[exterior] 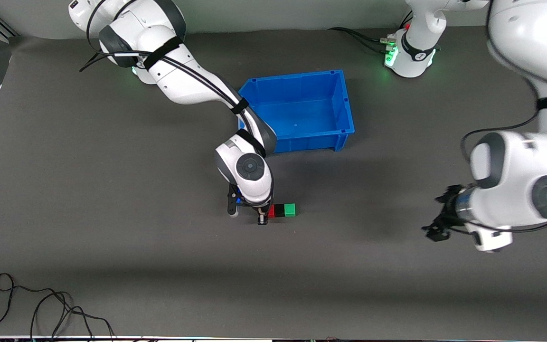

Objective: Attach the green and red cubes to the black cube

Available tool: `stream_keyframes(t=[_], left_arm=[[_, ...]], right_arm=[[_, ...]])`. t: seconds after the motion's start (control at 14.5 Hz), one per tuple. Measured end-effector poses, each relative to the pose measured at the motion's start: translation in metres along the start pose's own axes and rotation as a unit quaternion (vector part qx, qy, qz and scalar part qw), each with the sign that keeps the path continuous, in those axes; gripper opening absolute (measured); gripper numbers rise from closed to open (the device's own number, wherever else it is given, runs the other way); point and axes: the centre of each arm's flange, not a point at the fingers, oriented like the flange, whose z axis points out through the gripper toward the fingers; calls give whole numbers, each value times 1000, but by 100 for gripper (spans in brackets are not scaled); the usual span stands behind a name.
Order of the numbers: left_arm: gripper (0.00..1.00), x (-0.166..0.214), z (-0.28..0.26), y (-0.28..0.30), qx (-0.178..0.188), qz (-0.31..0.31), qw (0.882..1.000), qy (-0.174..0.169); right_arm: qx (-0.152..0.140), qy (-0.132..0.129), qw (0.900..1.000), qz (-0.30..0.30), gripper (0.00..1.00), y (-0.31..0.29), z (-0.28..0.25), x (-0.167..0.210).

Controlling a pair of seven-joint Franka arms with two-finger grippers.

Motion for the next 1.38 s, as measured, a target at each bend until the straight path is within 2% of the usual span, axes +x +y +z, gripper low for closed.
stream_keyframes(t=[0.07,0.21,0.34,0.41,0.48,0.69,0.97,1.17,1.38], left_arm=[[100,6,-17,-13,1,29,1000,-4],[100,10,-51,-36,7,99,995,-13],[100,8,-84,-59,10,178,984,-22],[100,7,-101,-68,6,213,977,-20],[100,4,-119,-76,0,249,968,-15],[100,-16,-163,-94,-1,330,944,10],[100,-47,-199,-105,-4,382,924,32],[100,-54,-212,-114,-2,418,907,45],[100,-54,-214,-116,5,438,898,49]], right_arm=[[0,0,1000,0,44,0,0,0],[1,1,1000,1,63,-2,0,2],[7,-2,1000,3,81,-8,-7,2],[9,-2,1000,6,93,-13,-14,2],[9,-1,1000,10,100,-20,-23,4],[2,5,1000,11,100,-45,-61,17],[-26,-25,999,-29,100,-84,-166,67],[-42,-33,994,-91,100,-96,-257,121],[-64,-35,978,-198,100,-88,-335,172]])
